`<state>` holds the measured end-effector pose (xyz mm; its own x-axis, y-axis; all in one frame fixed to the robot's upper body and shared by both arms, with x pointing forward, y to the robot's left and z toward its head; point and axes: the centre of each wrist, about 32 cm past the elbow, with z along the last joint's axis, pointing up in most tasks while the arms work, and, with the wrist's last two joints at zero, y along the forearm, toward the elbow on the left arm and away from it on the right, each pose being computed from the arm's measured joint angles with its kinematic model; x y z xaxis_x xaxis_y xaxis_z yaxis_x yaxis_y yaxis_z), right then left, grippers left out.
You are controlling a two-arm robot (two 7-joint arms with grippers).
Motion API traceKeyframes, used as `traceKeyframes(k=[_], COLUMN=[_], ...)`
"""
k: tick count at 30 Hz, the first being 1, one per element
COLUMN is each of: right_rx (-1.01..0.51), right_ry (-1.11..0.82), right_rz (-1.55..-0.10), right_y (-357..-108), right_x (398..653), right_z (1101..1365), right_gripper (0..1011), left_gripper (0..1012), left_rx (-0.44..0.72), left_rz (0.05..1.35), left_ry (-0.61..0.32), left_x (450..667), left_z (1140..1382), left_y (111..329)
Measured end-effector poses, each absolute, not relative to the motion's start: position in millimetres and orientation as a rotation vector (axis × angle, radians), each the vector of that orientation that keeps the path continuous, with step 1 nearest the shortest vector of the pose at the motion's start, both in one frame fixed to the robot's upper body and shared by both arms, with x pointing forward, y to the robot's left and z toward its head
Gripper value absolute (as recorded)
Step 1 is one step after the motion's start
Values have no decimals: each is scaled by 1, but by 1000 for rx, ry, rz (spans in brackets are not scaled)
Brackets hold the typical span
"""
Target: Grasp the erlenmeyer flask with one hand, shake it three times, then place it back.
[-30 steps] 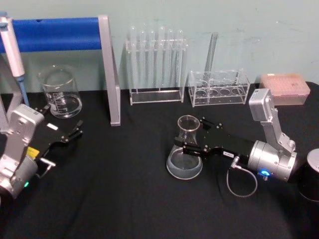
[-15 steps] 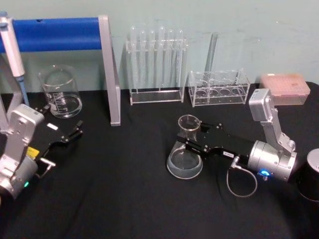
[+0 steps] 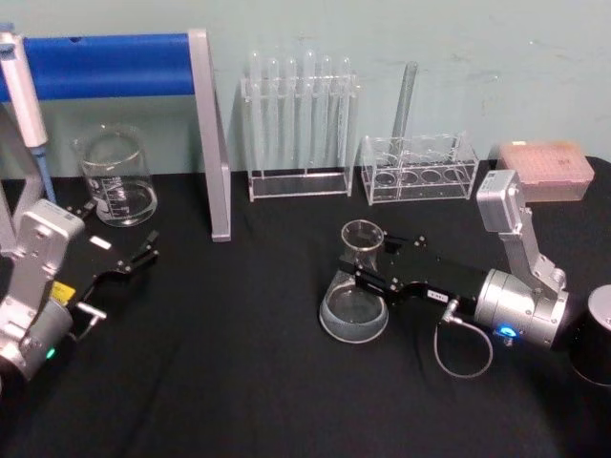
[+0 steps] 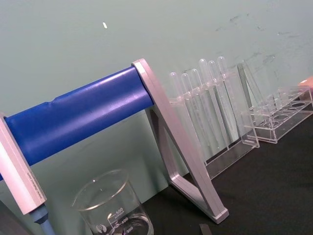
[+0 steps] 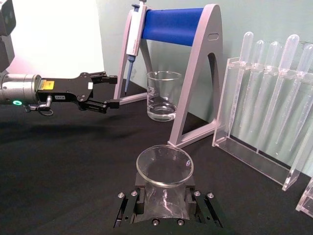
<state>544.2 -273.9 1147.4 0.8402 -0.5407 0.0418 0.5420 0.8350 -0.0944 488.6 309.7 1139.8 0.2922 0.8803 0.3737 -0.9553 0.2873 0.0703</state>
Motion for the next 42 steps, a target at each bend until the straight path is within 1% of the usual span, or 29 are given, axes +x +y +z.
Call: traceKeyframes(k=[10, 19, 32, 42], right_rx=[-104, -69, 40, 38], right_ry=[-14, -26, -72, -74], right_rz=[-573, -612, -794, -939], right_y=[-274, -262, -232, -225], right_x=[544, 532, 498, 475], right_z=[1147, 1156, 1195, 1202], right_gripper=[453, 453, 453, 453], left_gripper=[1001, 1001, 1001, 1001], left_rx=[304, 304, 304, 304], left_rz=[1248, 1248, 1248, 1248], left_ry=[-285, -285, -285, -285], left_x=[489, 489, 489, 489], left_z=[1140, 1140, 1140, 1140], left_y=[310, 310, 310, 310])
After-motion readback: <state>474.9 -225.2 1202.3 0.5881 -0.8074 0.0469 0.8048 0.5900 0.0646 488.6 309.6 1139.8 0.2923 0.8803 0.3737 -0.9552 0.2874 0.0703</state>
